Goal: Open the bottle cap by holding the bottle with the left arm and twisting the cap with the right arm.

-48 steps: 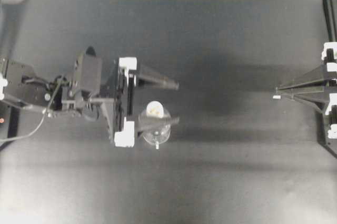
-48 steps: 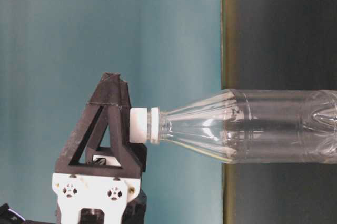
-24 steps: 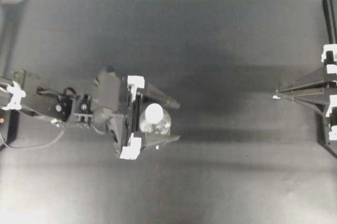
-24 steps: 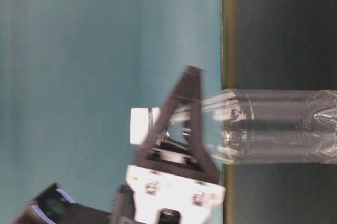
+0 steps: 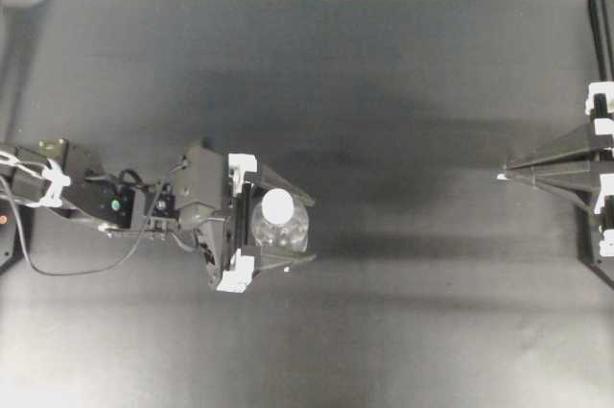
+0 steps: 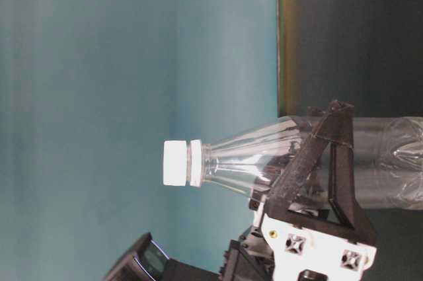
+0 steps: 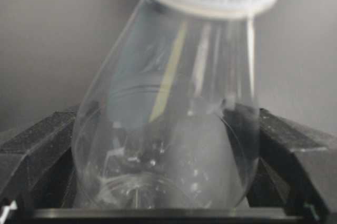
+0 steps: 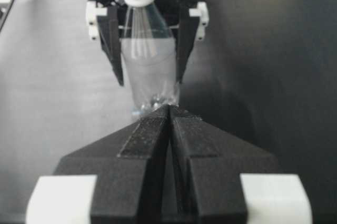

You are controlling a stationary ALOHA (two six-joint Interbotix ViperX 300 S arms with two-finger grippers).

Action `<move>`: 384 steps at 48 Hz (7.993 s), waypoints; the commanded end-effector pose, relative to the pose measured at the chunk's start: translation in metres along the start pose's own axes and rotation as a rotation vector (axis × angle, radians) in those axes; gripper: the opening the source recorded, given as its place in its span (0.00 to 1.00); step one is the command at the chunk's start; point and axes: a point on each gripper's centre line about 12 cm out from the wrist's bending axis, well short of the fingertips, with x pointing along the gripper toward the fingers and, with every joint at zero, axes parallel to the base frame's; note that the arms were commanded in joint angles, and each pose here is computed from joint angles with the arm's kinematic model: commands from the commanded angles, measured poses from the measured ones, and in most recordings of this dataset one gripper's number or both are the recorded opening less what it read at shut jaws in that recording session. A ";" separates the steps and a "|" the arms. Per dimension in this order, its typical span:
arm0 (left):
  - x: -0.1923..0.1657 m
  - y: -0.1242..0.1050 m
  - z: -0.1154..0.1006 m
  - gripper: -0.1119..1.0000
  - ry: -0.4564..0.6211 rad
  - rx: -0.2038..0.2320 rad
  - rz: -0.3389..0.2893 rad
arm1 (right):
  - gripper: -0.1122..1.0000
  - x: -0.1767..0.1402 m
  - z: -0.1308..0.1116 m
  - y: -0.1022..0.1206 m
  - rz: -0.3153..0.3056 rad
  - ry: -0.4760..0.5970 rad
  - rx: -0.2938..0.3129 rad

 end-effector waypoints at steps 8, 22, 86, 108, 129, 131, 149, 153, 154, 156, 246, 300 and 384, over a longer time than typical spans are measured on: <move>0.003 0.001 -0.013 0.97 0.067 0.000 0.006 | 0.10 0.002 0.002 0.003 0.013 0.036 0.018; 0.004 0.000 -0.021 0.85 0.141 0.023 0.011 | 0.44 0.029 0.036 0.023 0.049 0.295 0.026; -0.001 0.003 -0.025 0.85 0.152 0.049 0.018 | 0.82 0.257 0.119 0.032 -0.049 1.009 0.098; -0.001 0.006 -0.024 0.85 0.152 0.047 0.024 | 0.82 0.281 0.093 0.039 0.011 1.067 0.124; -0.001 0.007 -0.024 0.85 0.151 0.048 0.028 | 0.77 0.288 0.081 0.033 0.012 1.087 0.108; -0.001 0.007 -0.024 0.85 0.151 0.048 0.026 | 0.75 0.289 0.081 0.032 0.011 1.087 0.109; -0.001 0.007 -0.024 0.85 0.151 0.048 0.026 | 0.44 0.289 0.081 0.032 0.017 1.087 0.098; -0.001 0.007 -0.024 0.85 0.151 0.048 0.026 | 0.44 0.288 0.080 0.032 0.033 1.091 0.072; -0.001 0.007 -0.024 0.85 0.151 0.048 0.026 | 0.44 0.288 0.081 0.032 0.039 1.091 0.062; -0.001 0.007 -0.024 0.85 0.151 0.048 0.026 | 0.44 0.288 0.080 0.033 0.062 1.091 0.025; -0.002 0.010 -0.024 0.85 0.156 0.046 0.036 | 0.86 0.246 0.148 0.046 0.230 0.886 -0.432; -0.003 0.010 -0.025 0.85 0.161 0.044 0.037 | 0.86 0.285 0.089 0.031 -0.312 1.139 0.350; -0.004 0.010 -0.025 0.85 0.161 0.043 0.035 | 0.44 0.286 0.082 0.041 0.292 1.148 -0.605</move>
